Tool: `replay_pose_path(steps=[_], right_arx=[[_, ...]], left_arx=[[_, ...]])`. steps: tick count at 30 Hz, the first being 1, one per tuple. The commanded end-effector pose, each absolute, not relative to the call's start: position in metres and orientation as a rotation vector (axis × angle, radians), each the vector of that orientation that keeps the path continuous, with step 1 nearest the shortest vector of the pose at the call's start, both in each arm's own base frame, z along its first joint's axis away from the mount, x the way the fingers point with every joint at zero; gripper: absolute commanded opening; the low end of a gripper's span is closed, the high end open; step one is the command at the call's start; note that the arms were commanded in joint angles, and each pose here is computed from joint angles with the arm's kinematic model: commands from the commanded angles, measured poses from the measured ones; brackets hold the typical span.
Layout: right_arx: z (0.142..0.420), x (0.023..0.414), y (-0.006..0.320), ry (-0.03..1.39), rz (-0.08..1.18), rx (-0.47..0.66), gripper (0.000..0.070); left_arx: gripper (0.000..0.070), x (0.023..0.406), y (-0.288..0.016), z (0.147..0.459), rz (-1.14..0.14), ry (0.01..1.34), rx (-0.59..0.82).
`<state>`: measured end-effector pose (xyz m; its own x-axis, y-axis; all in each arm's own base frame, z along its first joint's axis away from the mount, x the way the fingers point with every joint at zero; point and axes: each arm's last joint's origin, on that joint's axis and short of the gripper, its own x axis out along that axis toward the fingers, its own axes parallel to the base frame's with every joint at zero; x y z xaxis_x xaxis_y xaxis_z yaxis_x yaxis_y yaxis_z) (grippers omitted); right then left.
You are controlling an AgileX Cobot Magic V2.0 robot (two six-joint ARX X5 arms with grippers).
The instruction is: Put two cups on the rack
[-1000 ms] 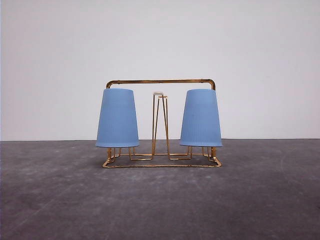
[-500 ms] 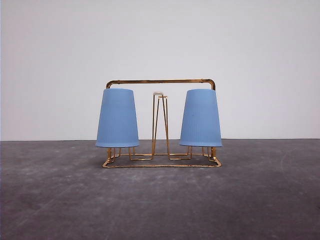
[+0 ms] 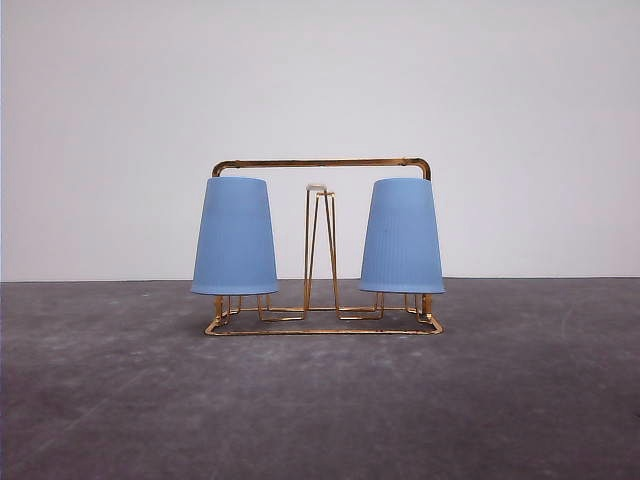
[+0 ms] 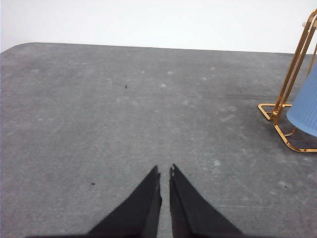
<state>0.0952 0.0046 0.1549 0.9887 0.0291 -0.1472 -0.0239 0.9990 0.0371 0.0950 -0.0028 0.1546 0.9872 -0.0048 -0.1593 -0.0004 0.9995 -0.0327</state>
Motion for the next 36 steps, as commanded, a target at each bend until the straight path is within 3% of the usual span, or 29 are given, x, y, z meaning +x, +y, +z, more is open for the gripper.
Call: replay_pose_path(steps=[1, 36], right_arx=[[0.1539, 0.0958, 0.0045, 0.144, 0.025, 0.035, 0.0017], [0.1538, 0.0958, 0.0045, 0.144, 0.025, 0.035, 0.0017]], left_arx=[[0.0016, 0.0956, -0.0028, 0.1495, -0.002, 0.178, -0.032], [0.0016, 0.0956, -0.0028, 0.1495, -0.002, 0.178, -0.032]])
